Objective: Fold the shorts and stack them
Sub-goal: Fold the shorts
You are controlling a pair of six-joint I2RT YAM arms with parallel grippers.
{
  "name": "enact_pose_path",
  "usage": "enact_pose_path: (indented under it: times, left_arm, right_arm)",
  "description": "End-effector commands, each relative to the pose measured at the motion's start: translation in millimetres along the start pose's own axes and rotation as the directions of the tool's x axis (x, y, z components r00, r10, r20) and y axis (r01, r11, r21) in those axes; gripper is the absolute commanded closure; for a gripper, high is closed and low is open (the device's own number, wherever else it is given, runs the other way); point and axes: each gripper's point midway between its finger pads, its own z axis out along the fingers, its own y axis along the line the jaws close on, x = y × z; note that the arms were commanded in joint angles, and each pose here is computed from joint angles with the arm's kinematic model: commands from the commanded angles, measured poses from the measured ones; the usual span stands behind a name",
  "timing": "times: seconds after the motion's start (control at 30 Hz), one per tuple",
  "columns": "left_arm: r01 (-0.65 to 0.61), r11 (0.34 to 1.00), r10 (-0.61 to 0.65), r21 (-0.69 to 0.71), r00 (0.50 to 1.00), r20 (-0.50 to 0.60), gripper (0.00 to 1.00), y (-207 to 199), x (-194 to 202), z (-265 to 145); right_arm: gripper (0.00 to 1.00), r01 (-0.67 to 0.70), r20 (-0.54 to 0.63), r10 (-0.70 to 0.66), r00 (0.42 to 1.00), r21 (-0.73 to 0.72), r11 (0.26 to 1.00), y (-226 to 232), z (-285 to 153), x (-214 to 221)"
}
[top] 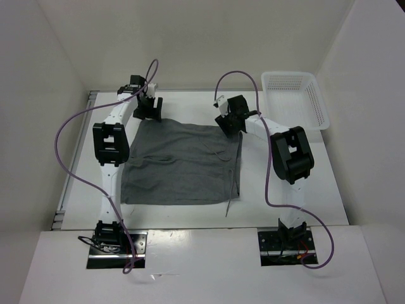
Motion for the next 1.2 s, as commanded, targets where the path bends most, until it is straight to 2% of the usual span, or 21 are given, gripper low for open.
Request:
enact_pose_path:
  times: [0.0, 0.13, 0.17, 0.27, 0.3, 0.37, 0.4, 0.47, 0.53, 0.57, 0.63, 0.67, 0.73, 0.77, 0.8, 0.83, 0.97, 1.17]
  left_arm:
    - [0.024, 0.999, -0.018, 0.049, 0.994, -0.111, 0.1, -9, 32, 9]
    - [0.056, 0.994, -0.033, 0.09, 0.97, -0.24, 0.24, -22, 71, 12]
    - [0.06, 0.993, -0.03, 0.103, 0.962, -0.271, 0.31, -28, 80, 16]
    - [0.086, 0.99, -0.042, 0.113, 0.938, -0.345, 0.42, -32, 105, 16]
    - [0.083, 0.988, -0.033, 0.127, 0.935, -0.354, 0.51, -38, 108, 18]
    - [0.083, 0.988, -0.033, 0.127, 0.934, -0.354, 0.65, -39, 108, 18]
    - [0.075, 0.988, -0.023, 0.132, 0.934, -0.356, 0.84, -44, 108, 18]
    - [0.049, 0.993, -0.014, 0.107, 0.952, -0.306, 1.0, -38, 93, 18]
    - [0.022, 0.997, -0.003, 0.076, 0.97, -0.243, 1.0, -33, 74, 12]
    - [-0.002, 0.998, 0.011, 0.055, 0.987, -0.159, 1.0, -31, 49, 1]
    - [-0.032, 0.999, 0.031, -0.02, 0.999, -0.043, 1.0, -21, 15, -20]
    - [-0.048, 0.997, 0.052, -0.052, 0.996, 0.075, 1.0, -21, -18, -48]
    - [-0.048, 0.992, 0.065, -0.114, 0.988, 0.143, 1.0, -14, -32, -71]
    - [-0.049, 0.989, 0.081, -0.14, 0.97, 0.231, 1.0, -15, -53, -100]
    - [-0.04, 0.983, 0.077, -0.177, 0.974, 0.213, 1.0, -8, -41, -100]
    - [-0.032, 0.978, 0.087, -0.204, 0.961, 0.263, 1.0, -7, -49, -122]
    - [-0.014, 0.965, 0.088, -0.264, 0.958, 0.274, 1.0, -1, -23, -146]
    - [0.0, 0.96, 0.104, -0.279, 0.927, 0.361, 1.0, -7, -33, -193]
  right_arm:
    - [0.37, 0.042, 0.017, -0.042, 0.999, 0.038, 0.998, -10, 7, -2]
    - [0.37, 0.067, -0.011, -0.067, 0.998, 0.02, 0.998, -6, 9, 9]
    - [0.37, 0.079, -0.022, -0.079, 0.997, 0.003, 0.997, -3, 9, 12]
    - [0.37, 0.107, -0.053, -0.111, 0.992, -0.073, 0.992, 10, 7, 25]
    - [0.37, 0.116, -0.052, -0.121, 0.991, -0.101, 0.988, 15, 7, 27]
    - [0.52, 0.122, -0.072, -0.13, 0.989, -0.112, 0.986, 18, 7, 35]
    - [0.66, 0.12, -0.085, -0.131, 0.988, -0.119, 0.986, 20, 8, 41]
    - [0.78, 0.131, -0.096, -0.141, 0.985, -0.101, 0.986, 17, 8, 45]
    - [0.9, 0.119, -0.073, -0.12, 0.99, -0.016, 0.993, 2, 8, 34]
    - [1.0, 0.109, -0.041, -0.108, 0.993, 0.03, 0.994, -7, 4, 20]
    - [1.0, 0.066, 0.038, -0.072, 0.997, 0.139, 0.988, -31, -6, -14]
    - [1.0, 0.04, 0.076, -0.054, 0.996, 0.176, 0.984, -43, -16, -29]
    - [1.0, 0.018, 0.135, -0.047, 0.99, 0.211, 0.977, -55, -32, -55]
    - [1.0, 0.034, 0.148, -0.068, 0.987, 0.22, 0.975, -58, -45, -62]
    - [1.0, 0.051, 0.138, -0.082, 0.987, 0.22, 0.974, -58, -51, -62]
    - [1.0, 0.072, 0.143, -0.105, 0.984, 0.216, 0.974, -58, -58, -65]
    - [1.0, 0.108, 0.144, -0.143, 0.979, 0.226, 0.968, -60, -90, -67]
    - [1.0, 0.128, 0.183, -0.172, 0.968, 0.228, 0.965, -58, -130, -73]
